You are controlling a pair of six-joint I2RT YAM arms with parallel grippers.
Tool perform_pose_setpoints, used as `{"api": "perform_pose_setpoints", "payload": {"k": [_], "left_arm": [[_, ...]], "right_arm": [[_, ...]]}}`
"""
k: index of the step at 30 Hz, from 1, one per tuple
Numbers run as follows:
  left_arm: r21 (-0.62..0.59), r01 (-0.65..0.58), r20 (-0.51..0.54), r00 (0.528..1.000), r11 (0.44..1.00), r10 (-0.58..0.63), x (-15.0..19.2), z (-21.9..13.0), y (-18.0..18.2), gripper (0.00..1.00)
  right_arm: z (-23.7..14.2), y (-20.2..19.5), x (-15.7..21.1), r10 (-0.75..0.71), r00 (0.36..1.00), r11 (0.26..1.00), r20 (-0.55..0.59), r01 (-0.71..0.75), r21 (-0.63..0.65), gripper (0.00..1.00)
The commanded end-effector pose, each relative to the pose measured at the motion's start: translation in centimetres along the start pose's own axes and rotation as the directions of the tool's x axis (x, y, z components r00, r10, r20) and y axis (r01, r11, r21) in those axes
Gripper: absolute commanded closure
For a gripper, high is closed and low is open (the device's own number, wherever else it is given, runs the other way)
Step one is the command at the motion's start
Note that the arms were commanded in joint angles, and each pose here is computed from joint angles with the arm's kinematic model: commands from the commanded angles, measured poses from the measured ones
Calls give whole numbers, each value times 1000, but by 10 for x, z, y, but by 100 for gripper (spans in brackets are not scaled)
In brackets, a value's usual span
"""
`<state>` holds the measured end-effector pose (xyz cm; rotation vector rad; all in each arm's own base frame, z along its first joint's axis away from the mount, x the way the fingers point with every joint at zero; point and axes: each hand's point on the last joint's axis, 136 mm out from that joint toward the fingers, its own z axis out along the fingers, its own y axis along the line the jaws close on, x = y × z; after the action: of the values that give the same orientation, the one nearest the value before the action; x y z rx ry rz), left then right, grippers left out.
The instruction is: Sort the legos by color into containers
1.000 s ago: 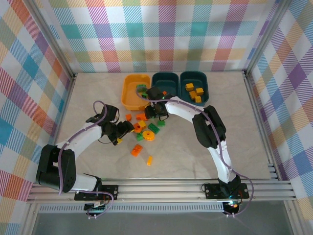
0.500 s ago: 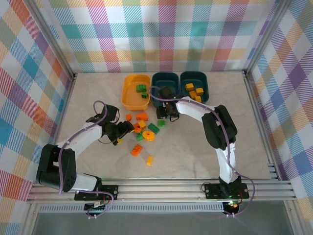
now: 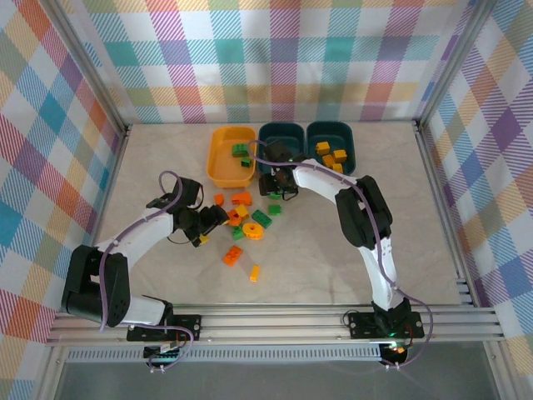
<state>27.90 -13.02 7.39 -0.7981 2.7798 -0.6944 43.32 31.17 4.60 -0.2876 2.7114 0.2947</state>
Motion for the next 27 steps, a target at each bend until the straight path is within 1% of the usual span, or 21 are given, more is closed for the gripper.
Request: {"api": "perform_pose_setpoints", "payload": {"k": [1, 5, 8, 10, 14, 19, 22, 24, 27], "left_arm": [[20, -29, 0, 1000, 999, 29, 0, -4, -10, 22], [18, -28, 1, 1000, 999, 28, 0, -3, -9, 22], [21, -27, -6, 1000, 999, 28, 0, -2, -10, 22], [21, -32, 0, 999, 999, 32, 0, -4, -11, 22], [19, -37, 9, 999, 999, 37, -1, -6, -10, 22], [16, -38, 5, 999, 999, 37, -1, -4, -9, 22], [8, -34, 27, 999, 999, 33, -5, -9, -8, 22], [15, -20, 42, 999, 1000, 19, -11, -13, -7, 22], [28, 27, 51, 998, 999, -28, -21, -21, 1, 21]], "right_arm": [[5, -1, 4, 20, 999, 1000, -29, -20, 9, 35], [9, -2, 6, 26, 999, 1000, -33, -26, 14, 39], [7, -1, 6, 25, 999, 1000, -30, -25, 10, 48], [2, 4, 6, 9, 1000, 1000, -21, -9, 2, 52], [-15, 11, 9, -12, 1000, 1000, 1, 12, -11, 57], [-52, 26, 8, -29, 998, 998, 60, 32, -54, 59], [-73, 40, -1, -35, 994, 994, 102, 45, -95, 59], [-80, 50, -11, -31, 992, 990, 124, 48, -130, 59], [-75, 67, -31, -43, 988, 983, 148, 69, -171, 58]]}}
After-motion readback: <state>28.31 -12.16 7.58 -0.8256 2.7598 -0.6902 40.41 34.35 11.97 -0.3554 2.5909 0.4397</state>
